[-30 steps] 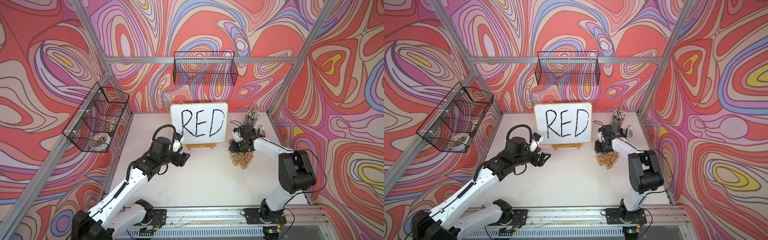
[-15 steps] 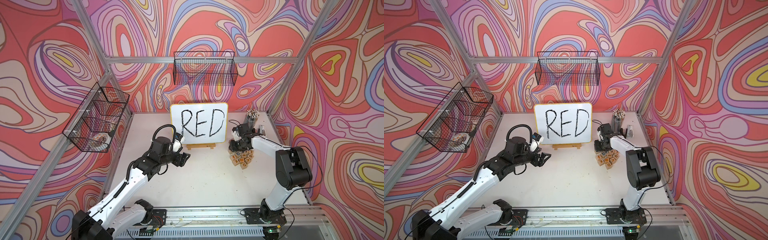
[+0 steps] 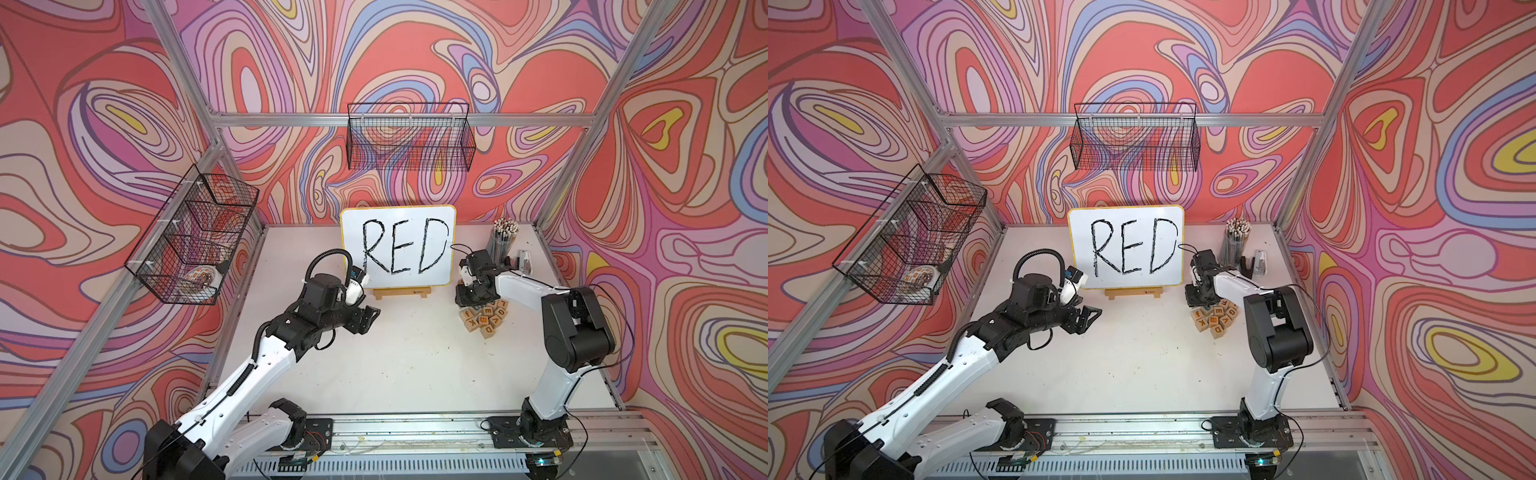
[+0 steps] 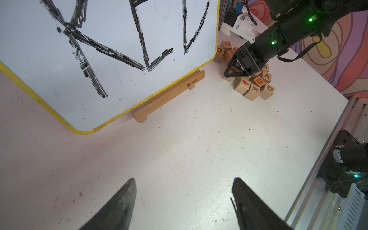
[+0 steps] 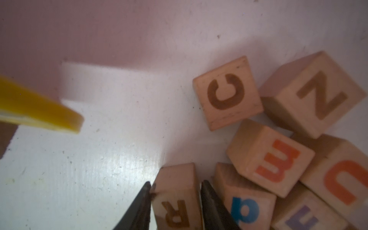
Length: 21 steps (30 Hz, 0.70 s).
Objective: Assemble the uppercase word "red" with letter blocks
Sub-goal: Pick up the letter block from the center of the board.
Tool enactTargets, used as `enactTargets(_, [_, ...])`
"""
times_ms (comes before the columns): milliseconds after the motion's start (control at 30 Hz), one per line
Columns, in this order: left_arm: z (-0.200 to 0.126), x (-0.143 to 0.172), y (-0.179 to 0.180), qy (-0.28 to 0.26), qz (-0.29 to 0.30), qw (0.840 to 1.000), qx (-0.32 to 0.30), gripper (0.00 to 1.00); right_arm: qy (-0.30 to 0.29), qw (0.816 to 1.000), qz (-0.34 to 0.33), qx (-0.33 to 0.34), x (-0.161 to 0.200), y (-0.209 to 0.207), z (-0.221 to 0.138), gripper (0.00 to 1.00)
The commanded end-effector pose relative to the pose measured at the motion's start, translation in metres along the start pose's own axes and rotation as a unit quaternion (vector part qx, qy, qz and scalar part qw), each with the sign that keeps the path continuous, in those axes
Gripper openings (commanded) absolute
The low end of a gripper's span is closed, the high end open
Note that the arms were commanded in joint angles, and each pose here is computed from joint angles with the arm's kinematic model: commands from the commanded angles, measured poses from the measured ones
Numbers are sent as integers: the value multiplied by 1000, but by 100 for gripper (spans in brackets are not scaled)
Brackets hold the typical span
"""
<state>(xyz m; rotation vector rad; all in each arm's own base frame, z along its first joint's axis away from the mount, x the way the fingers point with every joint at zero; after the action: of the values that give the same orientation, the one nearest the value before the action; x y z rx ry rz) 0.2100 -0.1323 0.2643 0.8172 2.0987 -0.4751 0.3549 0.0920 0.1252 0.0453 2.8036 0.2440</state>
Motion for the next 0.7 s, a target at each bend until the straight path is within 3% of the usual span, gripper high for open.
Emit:
enactTargets(0, [-6, -7, -1, -4, 10, 1000, 0, 79, 1, 1000, -5, 21, -2, 1, 4, 39])
enactTargets(267, [-6, -7, -1, -4, 11, 1000, 1, 79, -4, 1000, -3, 24, -2, 1, 0, 26])
enactTargets(667, [-16, -7, -1, 0, 17, 1000, -13, 79, -27, 998, -47, 12, 3, 25, -45, 20])
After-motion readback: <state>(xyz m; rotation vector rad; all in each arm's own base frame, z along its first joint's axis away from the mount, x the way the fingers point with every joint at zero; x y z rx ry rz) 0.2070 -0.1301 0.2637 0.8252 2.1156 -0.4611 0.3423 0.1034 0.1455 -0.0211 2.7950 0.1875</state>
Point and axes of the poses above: each gripper's point midway between its finger pads, its own z axis out along the fingers, its own y axis along the line the jaws close on, x = y × z, the point moved 10 cm from there along -z, back along the fingers, and after that the axes turned 11 degrees about z, right-handed, at the moved point
